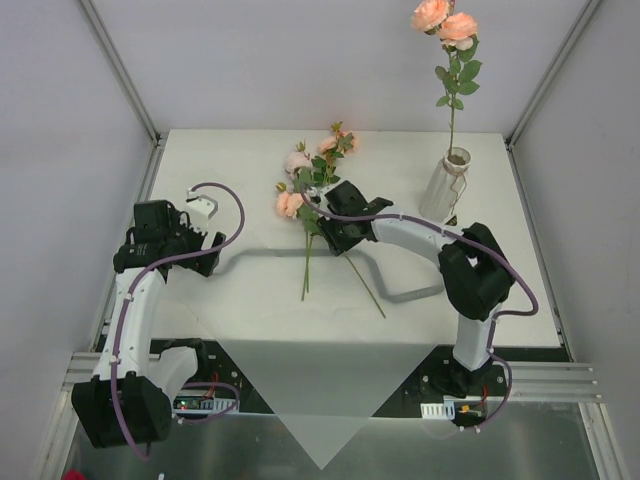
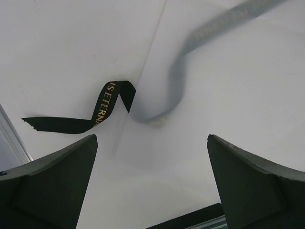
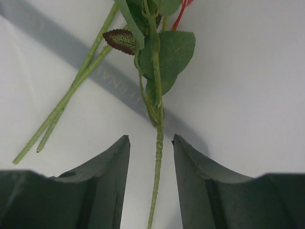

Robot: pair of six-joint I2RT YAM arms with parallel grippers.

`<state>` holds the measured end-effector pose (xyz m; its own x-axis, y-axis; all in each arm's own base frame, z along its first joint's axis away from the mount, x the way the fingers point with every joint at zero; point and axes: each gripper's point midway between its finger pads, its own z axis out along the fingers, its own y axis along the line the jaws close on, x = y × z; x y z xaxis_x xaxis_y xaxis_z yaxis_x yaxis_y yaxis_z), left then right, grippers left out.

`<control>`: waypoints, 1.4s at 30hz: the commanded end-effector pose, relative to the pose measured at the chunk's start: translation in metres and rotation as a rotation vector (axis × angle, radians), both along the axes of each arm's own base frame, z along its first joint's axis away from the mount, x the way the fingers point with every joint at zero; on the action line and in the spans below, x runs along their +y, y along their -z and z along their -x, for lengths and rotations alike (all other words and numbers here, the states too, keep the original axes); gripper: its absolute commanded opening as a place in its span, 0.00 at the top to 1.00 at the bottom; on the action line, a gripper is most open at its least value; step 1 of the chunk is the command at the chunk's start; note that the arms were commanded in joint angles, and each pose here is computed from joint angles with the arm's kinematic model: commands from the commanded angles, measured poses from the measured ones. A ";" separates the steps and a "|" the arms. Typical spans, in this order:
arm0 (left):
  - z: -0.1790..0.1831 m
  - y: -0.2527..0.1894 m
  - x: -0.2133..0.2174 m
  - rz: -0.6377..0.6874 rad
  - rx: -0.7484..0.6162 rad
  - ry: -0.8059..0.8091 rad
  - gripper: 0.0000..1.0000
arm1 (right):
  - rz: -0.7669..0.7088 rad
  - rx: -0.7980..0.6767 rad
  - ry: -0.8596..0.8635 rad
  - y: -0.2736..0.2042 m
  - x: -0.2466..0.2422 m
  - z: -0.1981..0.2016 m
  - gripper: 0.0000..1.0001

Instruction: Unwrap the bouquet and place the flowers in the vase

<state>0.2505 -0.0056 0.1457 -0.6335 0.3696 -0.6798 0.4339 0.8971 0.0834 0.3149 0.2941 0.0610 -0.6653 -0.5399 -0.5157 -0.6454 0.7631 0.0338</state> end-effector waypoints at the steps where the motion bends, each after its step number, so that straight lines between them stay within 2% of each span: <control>1: 0.002 -0.001 0.000 -0.018 -0.015 0.010 0.01 | 0.023 -0.009 -0.032 -0.003 0.004 -0.010 0.55; 7: 0.002 0.000 0.001 -0.020 -0.014 0.009 0.01 | 0.076 -0.008 -0.043 0.009 0.002 -0.016 0.59; 13: 0.002 0.001 0.000 -0.018 -0.006 0.012 0.01 | 0.069 0.009 -0.053 0.020 0.005 -0.021 0.63; 16: 0.001 -0.001 0.001 -0.019 -0.015 0.009 0.01 | 0.028 0.048 -0.043 0.024 0.008 -0.023 0.74; 17: 0.002 -0.001 0.001 -0.022 -0.013 0.007 0.01 | 0.018 0.043 -0.035 0.023 0.008 -0.026 0.82; 19: 0.002 -0.002 0.002 -0.027 -0.020 0.007 0.01 | -0.002 0.038 -0.031 0.020 0.011 -0.028 0.90; 20: 0.002 -0.002 0.003 -0.030 -0.018 0.006 0.01 | -0.012 0.028 -0.028 0.016 0.012 -0.031 0.98; 22: 0.003 -0.002 0.003 -0.033 -0.018 0.006 0.01 | -0.045 0.005 -0.021 -0.001 0.016 -0.034 0.99; 26: 0.003 -0.002 0.003 -0.033 -0.013 0.000 0.01 | -0.171 -0.120 -0.014 -0.076 0.029 -0.048 0.99; 27: 0.002 -0.002 0.003 -0.030 -0.013 -0.001 0.01 | -0.234 -0.195 -0.012 -0.119 0.032 -0.054 0.99; 29: 0.001 -0.003 0.003 -0.026 -0.012 -0.005 0.01 | -0.309 -0.285 -0.014 -0.169 0.033 -0.060 0.99; 30: 0.001 -0.004 0.003 -0.024 -0.013 -0.005 0.01 | -0.375 -0.374 -0.020 -0.218 0.033 -0.062 0.99; 32: 0.001 -0.005 0.002 -0.018 -0.013 -0.005 0.01 | -0.414 -0.480 -0.035 -0.265 0.028 -0.063 0.99; 36: 0.001 -0.005 0.001 -0.015 -0.013 -0.004 0.01 | -0.521 -0.818 0.007 -0.385 -0.016 -0.053 0.99; 37: 0.001 -0.005 0.001 -0.016 -0.011 -0.003 0.01 | -0.490 -0.853 0.055 -0.371 -0.033 -0.060 0.99; 38: 0.001 -0.005 0.002 -0.017 -0.013 -0.004 0.01 | -0.561 -1.033 0.076 -0.413 -0.045 -0.061 0.99; 39: 0.001 -0.005 0.001 -0.016 -0.012 -0.003 0.01 | -0.608 -1.150 0.105 -0.444 -0.067 -0.046 0.99; 40: 0.001 -0.005 0.001 -0.015 -0.013 -0.002 0.01 | -0.575 -1.199 0.189 -0.437 -0.090 -0.055 0.99; 42: 0.001 -0.005 0.000 -0.013 -0.012 0.001 0.01 | -0.580 -1.341 0.270 -0.473 -0.121 -0.050 0.99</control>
